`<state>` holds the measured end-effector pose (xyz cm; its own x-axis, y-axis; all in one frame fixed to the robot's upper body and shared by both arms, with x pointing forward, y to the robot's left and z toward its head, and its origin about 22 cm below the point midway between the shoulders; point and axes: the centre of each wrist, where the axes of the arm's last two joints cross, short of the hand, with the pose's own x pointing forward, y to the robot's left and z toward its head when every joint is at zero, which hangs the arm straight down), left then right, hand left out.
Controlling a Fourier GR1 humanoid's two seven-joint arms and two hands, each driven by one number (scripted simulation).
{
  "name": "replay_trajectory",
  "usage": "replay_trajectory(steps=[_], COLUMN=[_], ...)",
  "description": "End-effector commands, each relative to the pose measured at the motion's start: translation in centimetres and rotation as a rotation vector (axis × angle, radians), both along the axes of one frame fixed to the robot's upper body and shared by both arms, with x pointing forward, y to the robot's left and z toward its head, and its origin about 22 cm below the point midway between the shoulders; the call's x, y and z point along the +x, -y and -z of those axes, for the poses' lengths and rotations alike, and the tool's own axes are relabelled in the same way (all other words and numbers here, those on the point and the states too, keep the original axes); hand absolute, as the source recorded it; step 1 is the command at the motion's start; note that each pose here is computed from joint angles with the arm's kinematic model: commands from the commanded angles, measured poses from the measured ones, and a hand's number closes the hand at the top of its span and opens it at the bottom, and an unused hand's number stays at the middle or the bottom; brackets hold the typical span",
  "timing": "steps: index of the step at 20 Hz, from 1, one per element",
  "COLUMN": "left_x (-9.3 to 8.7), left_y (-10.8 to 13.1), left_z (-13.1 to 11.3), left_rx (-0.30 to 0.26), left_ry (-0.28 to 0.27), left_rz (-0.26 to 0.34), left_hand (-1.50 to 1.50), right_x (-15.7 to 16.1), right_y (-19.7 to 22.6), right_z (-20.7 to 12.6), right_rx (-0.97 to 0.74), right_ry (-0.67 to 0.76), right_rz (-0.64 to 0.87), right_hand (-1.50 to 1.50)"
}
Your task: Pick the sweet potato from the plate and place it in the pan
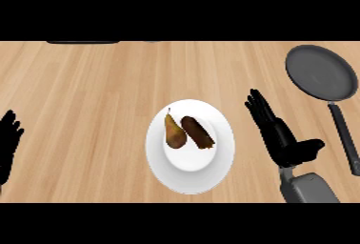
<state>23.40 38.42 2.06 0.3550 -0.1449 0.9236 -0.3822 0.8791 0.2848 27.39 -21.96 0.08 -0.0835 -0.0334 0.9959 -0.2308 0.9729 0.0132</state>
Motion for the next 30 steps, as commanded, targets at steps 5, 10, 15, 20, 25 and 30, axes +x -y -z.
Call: replay_trajectory(steps=[5, 10, 15, 20, 25, 30], left_x=[3.5, 1.9, 1.6, 1.8, 0.8, 1.7], left_y=[10.2, 17.3, 18.2, 17.7, 18.6, 18.5], left_z=[-2.8, -0.8, 0.1, 0.2, 0.6, 0.2], left_rx=[-0.097, -0.194, -0.190, -0.172, -0.196, -0.174], left_ry=[0.331, 0.431, 0.426, 0.419, 0.419, 0.420], left_rz=[0.449, 0.608, 0.604, 0.589, 0.604, 0.585], left_hand=[0.00, 0.00, 0.00, 0.00, 0.00, 0.00], right_x=[2.8, 7.3, 8.5, 10.1, 9.9, 8.0], right_y=[-7.9, -4.4, -2.7, -6.8, -10.3, -14.1], right_z=[-7.9, -13.7, -17.4, -19.9, -18.9, -16.2], right_rx=[-0.293, -0.651, -0.831, -0.973, -1.177, -1.420], right_ry=[0.229, 0.362, 0.482, 0.523, 0.483, 0.449], right_rz=[-0.682, -0.615, -0.777, -0.852, -0.932, -1.017], right_hand=[1.50, -1.50, -1.50, -1.50, -1.50, -1.50])
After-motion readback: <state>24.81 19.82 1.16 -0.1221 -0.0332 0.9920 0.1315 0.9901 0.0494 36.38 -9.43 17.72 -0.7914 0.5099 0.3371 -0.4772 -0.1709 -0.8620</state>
